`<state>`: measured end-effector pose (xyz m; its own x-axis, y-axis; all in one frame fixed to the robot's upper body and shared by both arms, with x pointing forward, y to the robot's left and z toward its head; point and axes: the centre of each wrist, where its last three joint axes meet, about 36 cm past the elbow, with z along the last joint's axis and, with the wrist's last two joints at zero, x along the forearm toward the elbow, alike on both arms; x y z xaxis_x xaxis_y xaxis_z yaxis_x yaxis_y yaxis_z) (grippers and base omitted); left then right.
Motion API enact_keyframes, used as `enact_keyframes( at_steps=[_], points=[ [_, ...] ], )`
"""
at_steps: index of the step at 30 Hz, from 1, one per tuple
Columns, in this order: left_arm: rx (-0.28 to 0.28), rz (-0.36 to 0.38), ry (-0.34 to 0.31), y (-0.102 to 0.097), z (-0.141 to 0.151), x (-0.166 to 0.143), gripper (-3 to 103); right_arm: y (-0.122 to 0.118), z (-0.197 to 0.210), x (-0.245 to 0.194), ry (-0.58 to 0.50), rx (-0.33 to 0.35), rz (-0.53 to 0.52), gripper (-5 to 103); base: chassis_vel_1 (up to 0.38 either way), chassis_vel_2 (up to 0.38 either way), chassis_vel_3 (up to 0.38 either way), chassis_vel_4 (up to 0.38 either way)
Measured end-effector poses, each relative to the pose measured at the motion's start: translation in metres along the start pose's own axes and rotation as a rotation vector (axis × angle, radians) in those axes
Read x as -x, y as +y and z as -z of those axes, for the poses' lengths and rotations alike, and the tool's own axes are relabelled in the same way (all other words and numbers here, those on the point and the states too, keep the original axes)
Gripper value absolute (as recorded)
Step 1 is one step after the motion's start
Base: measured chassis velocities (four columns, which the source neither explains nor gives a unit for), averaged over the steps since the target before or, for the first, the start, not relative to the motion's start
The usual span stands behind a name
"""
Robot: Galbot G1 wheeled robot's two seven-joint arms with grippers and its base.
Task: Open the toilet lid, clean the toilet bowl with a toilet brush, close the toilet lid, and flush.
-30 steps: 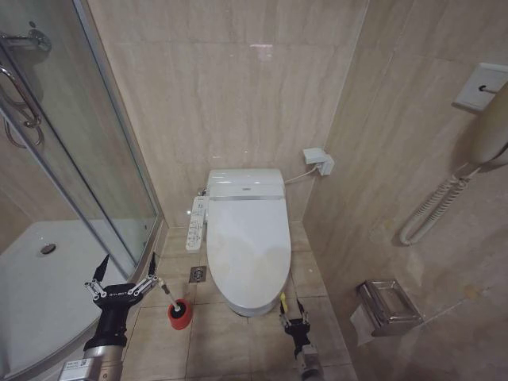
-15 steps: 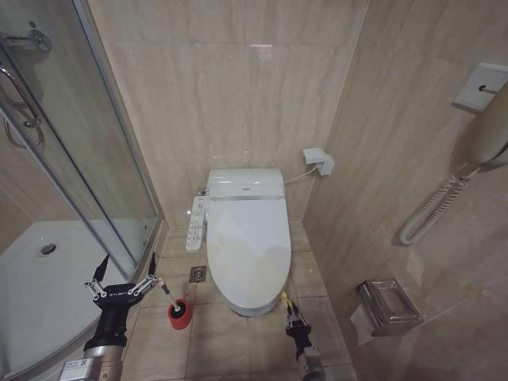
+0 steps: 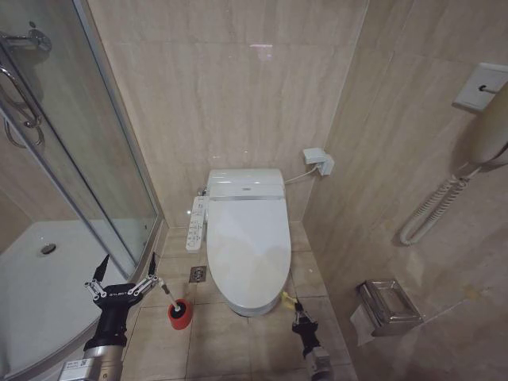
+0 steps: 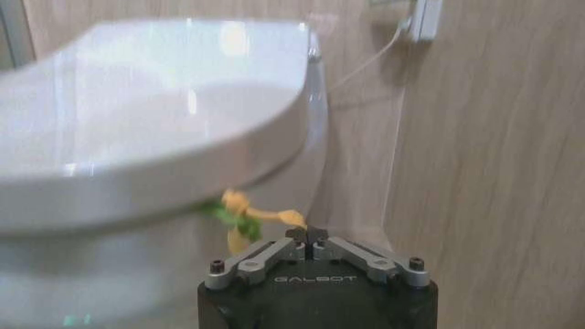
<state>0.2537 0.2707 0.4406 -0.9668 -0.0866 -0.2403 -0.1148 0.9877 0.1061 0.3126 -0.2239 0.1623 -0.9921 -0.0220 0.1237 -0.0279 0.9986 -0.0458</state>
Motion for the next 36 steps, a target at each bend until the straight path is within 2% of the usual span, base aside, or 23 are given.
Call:
enact_keyframes(
  at_steps=[7, 10, 13, 17, 19, 23, 36],
  points=[
    [0.0, 0.0, 0.0, 0.0, 0.0, 0.0, 100, -0.027, 0.046, -0.013, -0.098, 0.035, -0.011, 1, 0.0, 0.0, 0.0, 0.0],
    [0.0, 0.0, 0.0, 0.0, 0.0, 0.0, 100, -0.03, 0.066, -0.018, -0.139, 0.063, -0.013, 1, 0.0, 0.0, 0.0, 0.0],
    [0.0, 0.0, 0.0, 0.0, 0.0, 0.0, 100, -0.03, 0.087, -0.02, -0.182, 0.09, -0.015, 1, 0.0, 0.0, 0.0, 0.0],
    [0.0, 0.0, 0.0, 0.0, 0.0, 0.0, 100, -0.028, 0.14, -0.019, -0.261, 0.144, -0.019, 1, 0.0, 0.0, 0.0, 0.0],
    [0.0, 0.0, 0.0, 0.0, 0.0, 0.0, 100, -0.029, 0.153, -0.018, -0.284, 0.15, -0.02, 1, 0.0, 0.0, 0.0, 0.0],
    [0.0, 0.0, 0.0, 0.0, 0.0, 0.0, 100, -0.034, 0.205, -0.007, -0.377, 0.16, -0.006, 1, 0.0, 0.0, 0.0, 0.0],
    [0.0, 0.0, 0.0, 0.0, 0.0, 0.0, 100, -0.027, 0.267, 0.036, -0.486, 0.2, 0.021, 1, 0.0, 0.0, 0.0, 0.0]
  ],
)
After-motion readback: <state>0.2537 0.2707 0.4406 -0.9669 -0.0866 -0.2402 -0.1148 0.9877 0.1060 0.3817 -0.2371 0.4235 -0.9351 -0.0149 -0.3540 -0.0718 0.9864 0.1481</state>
